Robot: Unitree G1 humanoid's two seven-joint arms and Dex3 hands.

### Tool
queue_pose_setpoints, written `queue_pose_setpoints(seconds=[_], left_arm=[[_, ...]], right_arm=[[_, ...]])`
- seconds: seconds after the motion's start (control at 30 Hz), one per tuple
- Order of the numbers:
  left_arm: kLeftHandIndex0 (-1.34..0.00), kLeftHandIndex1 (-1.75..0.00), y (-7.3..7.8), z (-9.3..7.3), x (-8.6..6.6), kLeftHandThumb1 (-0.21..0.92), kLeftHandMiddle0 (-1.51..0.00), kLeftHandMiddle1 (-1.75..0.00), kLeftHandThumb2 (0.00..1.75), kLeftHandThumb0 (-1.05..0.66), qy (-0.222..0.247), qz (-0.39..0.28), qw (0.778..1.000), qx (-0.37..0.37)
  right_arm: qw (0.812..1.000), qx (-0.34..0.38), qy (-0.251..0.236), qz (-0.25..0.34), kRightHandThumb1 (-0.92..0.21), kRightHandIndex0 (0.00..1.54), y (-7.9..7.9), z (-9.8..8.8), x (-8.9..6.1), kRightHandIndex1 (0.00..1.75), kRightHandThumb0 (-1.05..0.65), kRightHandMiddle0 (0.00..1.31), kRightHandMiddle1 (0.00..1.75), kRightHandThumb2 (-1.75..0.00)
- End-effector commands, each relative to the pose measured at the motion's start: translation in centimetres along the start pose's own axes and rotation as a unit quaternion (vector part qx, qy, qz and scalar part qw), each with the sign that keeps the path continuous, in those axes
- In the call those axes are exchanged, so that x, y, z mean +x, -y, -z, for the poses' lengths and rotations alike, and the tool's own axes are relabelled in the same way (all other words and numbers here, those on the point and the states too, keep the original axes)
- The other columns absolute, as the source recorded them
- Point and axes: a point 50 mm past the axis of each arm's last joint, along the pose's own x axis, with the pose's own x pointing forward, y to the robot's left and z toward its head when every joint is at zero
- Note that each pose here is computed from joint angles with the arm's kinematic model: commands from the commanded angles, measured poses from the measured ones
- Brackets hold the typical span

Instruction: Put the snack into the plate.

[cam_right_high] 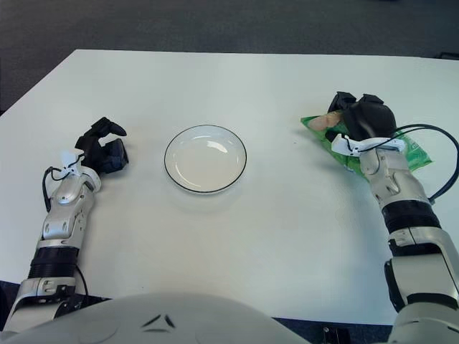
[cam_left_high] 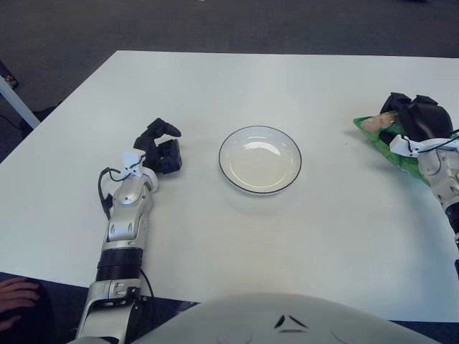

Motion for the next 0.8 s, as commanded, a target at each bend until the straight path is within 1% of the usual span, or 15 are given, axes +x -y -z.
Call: queue_pose_setpoints(seconds=[0.0,0.03,0.17,0.3,0.47,0.6,0.77], left_arm=[[-0.57,-1.75,0.6,3.5,-2.1,0.35,-1.12,-1.75,1.27,-0.46,-0.070,-0.009,0.997,-0.018],[-0.57,-1.75,0.6,3.5,-2.1,0.35,-1.12,-1.75,1.27,-0.46,-0.070,-0.009,0.997,-0.019],[-0.57,-1.75,0.6,3.5,-2.1,0.35,-1.11,-1.75,1.27,-0.46,-0.070,-0.011,0.997,-0.021],[-0.58,-1.75,0.6,3.6,-2.0,0.35,-1.11,-1.75,1.27,-0.46,-0.071,-0.013,0.997,-0.023],[-0.59,-1.75,0.6,3.6,-2.0,0.34,-1.11,-1.75,1.28,-0.46,-0.071,-0.015,0.997,-0.025],[-0.59,-1.75,0.7,3.7,-2.0,0.33,-1.11,-1.75,1.29,-0.46,-0.072,-0.016,0.997,-0.029],[-0.59,-1.75,0.7,3.7,-1.9,0.33,-1.11,-1.75,1.29,-0.46,-0.072,-0.016,0.997,-0.030]], right_arm=[[1.000,0.012,0.001,-0.013,-0.05,0.84,-0.4,-0.1,-0.7,1.63,0.00,0.60,1.75,-1.59],[1.000,0.014,0.003,-0.009,-0.05,0.84,-0.2,-0.3,-0.6,1.64,0.00,0.60,1.75,-1.59],[0.999,0.022,0.021,0.012,-0.04,0.83,1.5,-1.6,0.1,1.67,0.00,0.60,1.75,-1.61],[0.999,0.031,0.026,0.022,-0.02,0.83,1.9,-2.0,0.2,1.69,0.00,0.62,1.75,-1.64],[0.998,0.037,0.038,0.038,0.01,0.86,2.7,-2.9,0.5,1.70,0.00,0.64,1.75,-1.68],[0.996,0.031,0.058,0.055,0.04,0.88,3.9,-4.1,1.3,1.70,0.00,0.66,1.75,-1.71],[0.995,0.024,0.074,0.070,0.05,0.89,5.3,-5.3,2.2,1.69,0.00,0.67,1.75,-1.72]])
